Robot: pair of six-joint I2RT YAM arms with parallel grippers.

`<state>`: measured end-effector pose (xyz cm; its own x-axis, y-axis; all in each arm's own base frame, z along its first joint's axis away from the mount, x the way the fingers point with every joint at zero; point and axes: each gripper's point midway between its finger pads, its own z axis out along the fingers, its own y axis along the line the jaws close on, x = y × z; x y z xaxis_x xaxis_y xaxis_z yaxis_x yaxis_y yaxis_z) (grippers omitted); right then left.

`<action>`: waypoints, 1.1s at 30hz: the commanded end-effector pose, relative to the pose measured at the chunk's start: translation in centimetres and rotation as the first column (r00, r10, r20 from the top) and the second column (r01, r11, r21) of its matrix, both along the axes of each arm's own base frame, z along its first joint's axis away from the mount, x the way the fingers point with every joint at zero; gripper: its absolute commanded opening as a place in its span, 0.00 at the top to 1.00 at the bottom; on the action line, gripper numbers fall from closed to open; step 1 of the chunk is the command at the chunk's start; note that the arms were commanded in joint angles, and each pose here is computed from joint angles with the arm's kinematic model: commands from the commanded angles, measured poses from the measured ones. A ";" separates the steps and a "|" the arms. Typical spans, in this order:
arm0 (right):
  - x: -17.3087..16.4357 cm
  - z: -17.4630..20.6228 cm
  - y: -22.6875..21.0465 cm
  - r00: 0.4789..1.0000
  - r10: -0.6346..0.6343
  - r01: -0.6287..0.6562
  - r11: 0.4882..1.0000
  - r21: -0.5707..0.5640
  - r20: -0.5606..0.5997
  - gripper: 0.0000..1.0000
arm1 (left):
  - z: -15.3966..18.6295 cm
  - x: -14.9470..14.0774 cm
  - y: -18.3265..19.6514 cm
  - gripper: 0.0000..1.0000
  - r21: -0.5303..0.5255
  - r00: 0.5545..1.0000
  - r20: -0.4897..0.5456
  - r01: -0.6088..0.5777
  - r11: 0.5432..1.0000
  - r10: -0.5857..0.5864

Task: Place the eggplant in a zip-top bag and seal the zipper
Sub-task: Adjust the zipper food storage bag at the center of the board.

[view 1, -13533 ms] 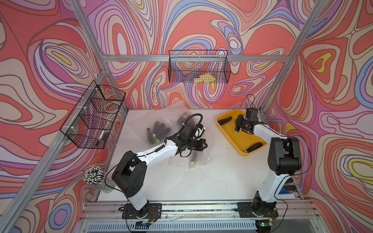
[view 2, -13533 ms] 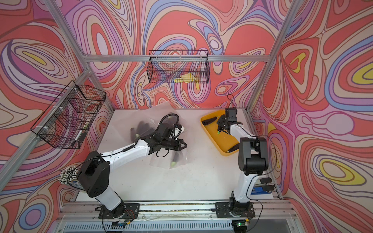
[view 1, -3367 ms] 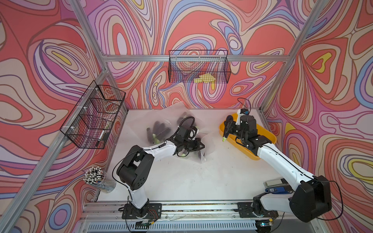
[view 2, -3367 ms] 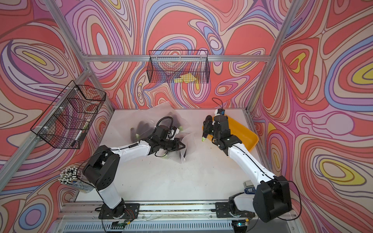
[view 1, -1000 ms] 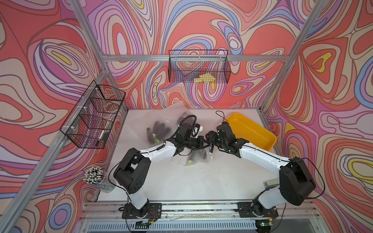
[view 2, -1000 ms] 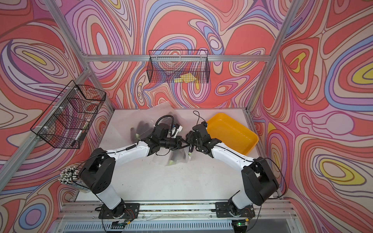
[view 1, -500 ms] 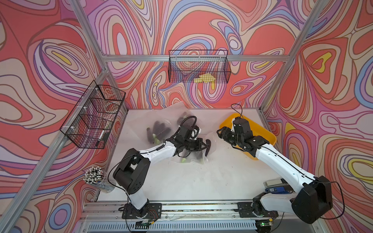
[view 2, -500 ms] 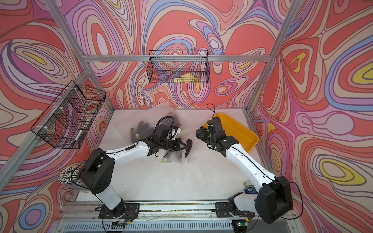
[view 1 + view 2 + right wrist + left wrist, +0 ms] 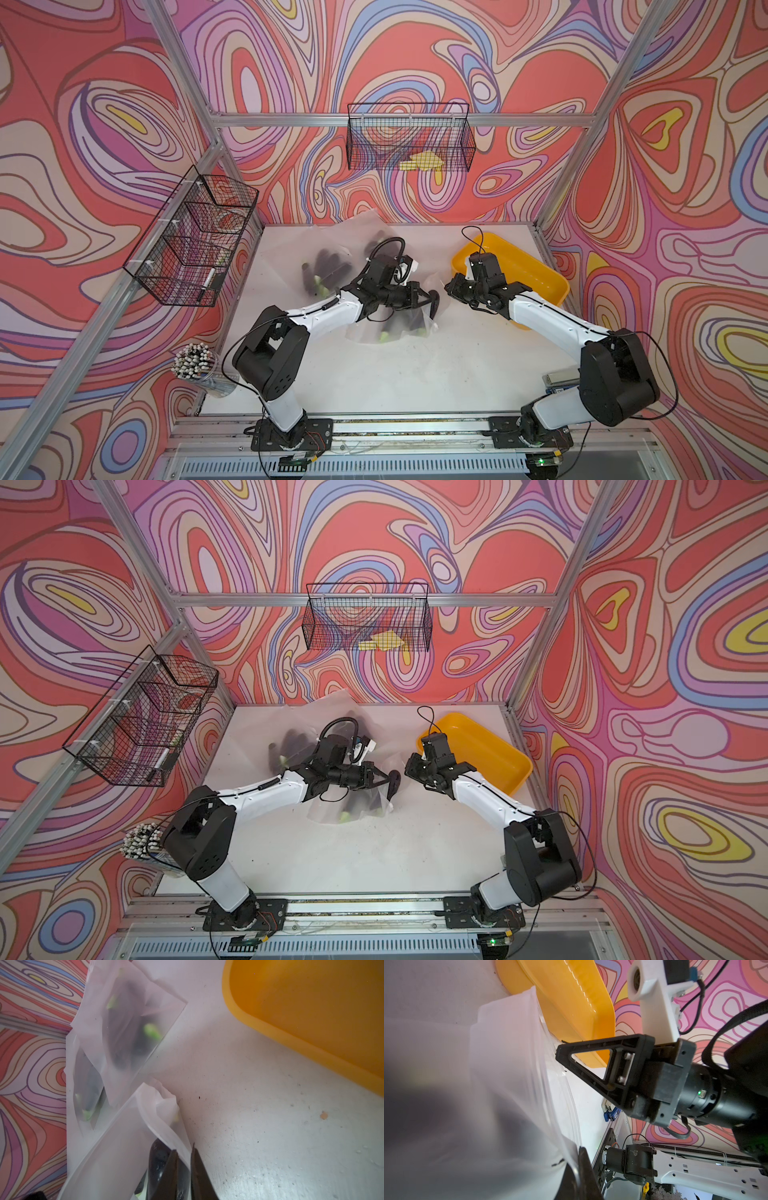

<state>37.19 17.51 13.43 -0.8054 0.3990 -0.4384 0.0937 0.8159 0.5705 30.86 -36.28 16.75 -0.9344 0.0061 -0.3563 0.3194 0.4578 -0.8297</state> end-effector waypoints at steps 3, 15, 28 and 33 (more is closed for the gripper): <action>-0.3 2.0 0.4 0.999 0.026 -0.027 0.999 0.023 0.040 0.77 | 2.2 0.3 1.1 1.00 -0.004 0.998 0.056 -0.017 1.000 0.017; -3.2 1.1 0.3 0.998 0.068 -0.068 0.996 0.051 0.003 0.55 | 1.9 0.3 1.2 1.00 0.001 0.999 0.048 -0.016 1.000 0.016; -1.7 7.6 4.7 0.972 0.162 -0.187 0.972 0.143 0.171 0.98 | 4.8 0.1 3.8 1.00 0.103 0.985 0.164 -0.062 0.993 0.044; -1.8 13.8 8.9 0.923 0.254 -0.309 0.937 0.165 0.287 1.00 | 10.7 0.1 6.5 1.00 0.083 0.955 0.284 -0.114 0.990 0.086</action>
<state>35.80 24.55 23.52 -0.7960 0.3060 -0.5223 -0.1901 0.6928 0.6956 31.10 -31.55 23.75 -0.8504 -0.0280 -0.5255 0.4233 0.5569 -0.7147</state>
